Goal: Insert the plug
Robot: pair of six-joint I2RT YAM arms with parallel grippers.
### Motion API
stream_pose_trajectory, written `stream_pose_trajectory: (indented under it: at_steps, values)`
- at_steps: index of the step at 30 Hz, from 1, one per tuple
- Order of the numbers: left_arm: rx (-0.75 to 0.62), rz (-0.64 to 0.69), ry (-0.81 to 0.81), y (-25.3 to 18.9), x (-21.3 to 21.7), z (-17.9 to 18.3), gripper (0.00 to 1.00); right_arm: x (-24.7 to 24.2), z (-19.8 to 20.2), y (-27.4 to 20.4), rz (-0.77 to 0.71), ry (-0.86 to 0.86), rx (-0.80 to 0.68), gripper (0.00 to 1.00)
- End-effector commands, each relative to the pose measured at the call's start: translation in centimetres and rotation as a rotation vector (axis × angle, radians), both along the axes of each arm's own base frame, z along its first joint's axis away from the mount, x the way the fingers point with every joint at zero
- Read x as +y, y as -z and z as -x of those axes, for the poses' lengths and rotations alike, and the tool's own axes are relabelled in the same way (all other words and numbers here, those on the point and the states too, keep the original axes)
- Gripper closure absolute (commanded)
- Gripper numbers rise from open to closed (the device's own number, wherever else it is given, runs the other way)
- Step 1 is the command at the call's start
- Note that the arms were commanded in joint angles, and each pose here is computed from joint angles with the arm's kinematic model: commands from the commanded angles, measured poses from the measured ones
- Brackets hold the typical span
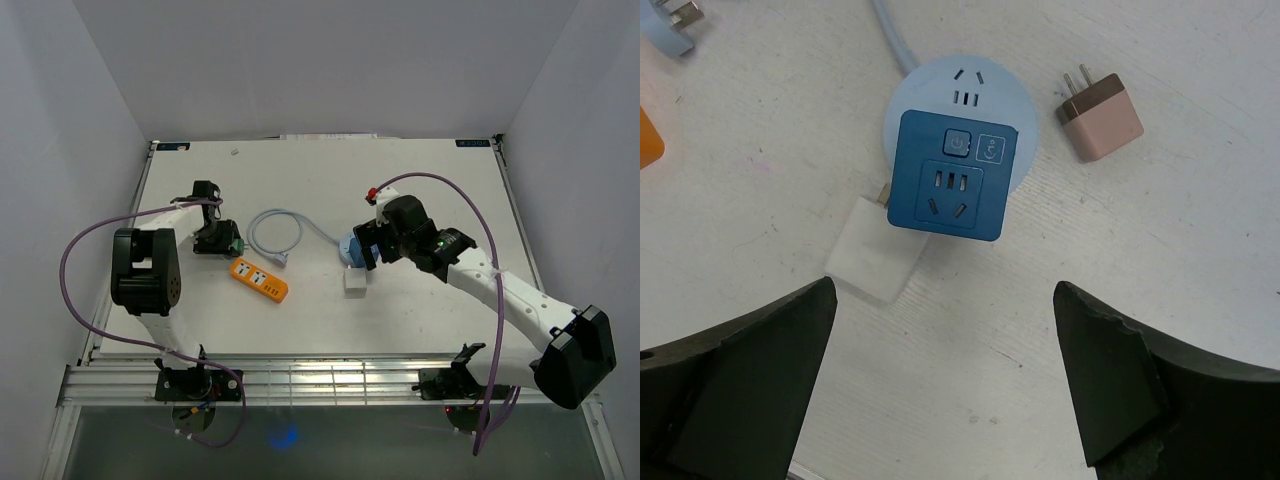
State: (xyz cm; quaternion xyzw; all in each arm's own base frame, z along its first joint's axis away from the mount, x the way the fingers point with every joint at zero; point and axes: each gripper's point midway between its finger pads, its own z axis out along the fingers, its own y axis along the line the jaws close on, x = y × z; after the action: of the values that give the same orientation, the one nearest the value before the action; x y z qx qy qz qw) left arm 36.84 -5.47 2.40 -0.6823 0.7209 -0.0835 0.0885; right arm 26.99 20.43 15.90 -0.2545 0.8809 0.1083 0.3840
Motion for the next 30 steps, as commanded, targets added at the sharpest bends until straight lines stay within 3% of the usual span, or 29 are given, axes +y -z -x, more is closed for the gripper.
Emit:
stream_pose_trajectory:
  at_steps: [1, 3, 4, 7, 14, 15, 21, 22, 25, 26, 30]
  values:
    - [0.015, -0.056, -0.046, 0.5, 1.2, -0.1, 0.56, 0.1, -0.1, -1.2, -0.042, 0.004, -0.036, 0.05]
    - [-0.006, -0.088, -0.037, 0.0, 1.8, -0.3, 0.68, 0.1, -0.1, -1.1, -0.039, 0.004, -0.032, 0.05]
    - [-0.02, -0.1, -0.032, -0.3, 2.0, -0.4, 0.82, 0.0, -0.2, -1.1, -0.038, 0.008, -0.033, 0.05]
    - [-0.084, -0.154, 0.008, -1.6, 2.7, -1.2, 1.0, 0.0, -0.2, -1.1, -0.04, 0.004, -0.037, 0.05]
    - [-0.35, -0.261, 0.203, -6.9, 2.8, -5.1, 1.0, 0.7, -0.4, -1.4, -0.07, -0.015, -0.042, 0.05]
    - [-0.392, -0.282, 0.29, -7.5, 2.2, -5.4, 1.0, 0.9, -0.5, -1.4, -0.075, -0.021, -0.042, 0.05]
    - [-0.854, -0.369, 0.652, -14.9, -2.8, -7.6, 1.0, 3.7, 0.0, -2.7, -0.18, -0.133, -0.023, 0.0]
    - [-0.963, -0.323, 0.771, -16.4, -5.0, -7.1, 1.0, 4.8, 0.3, -3.6, -0.234, -0.183, -0.032, 0.05]
    - [-1.215, -0.235, 0.956, -19.7, -8.7, -5.6, 1.0, 6.6, 0.9, -6.1, -0.341, -0.276, -0.086, 0.07]
    - [-1.358, -0.157, 1.067, -21.8, -10.9, -4.3, 1.0, 6.9, 1.0, -6.7, -0.362, -0.293, -0.098, 0.07]
    - [-1.55, -0.012, 1.256, -22.9, -15.4, -0.7, 0.99, 7.2, 0.4, -8.6, -0.387, -0.269, -0.101, 0.08]
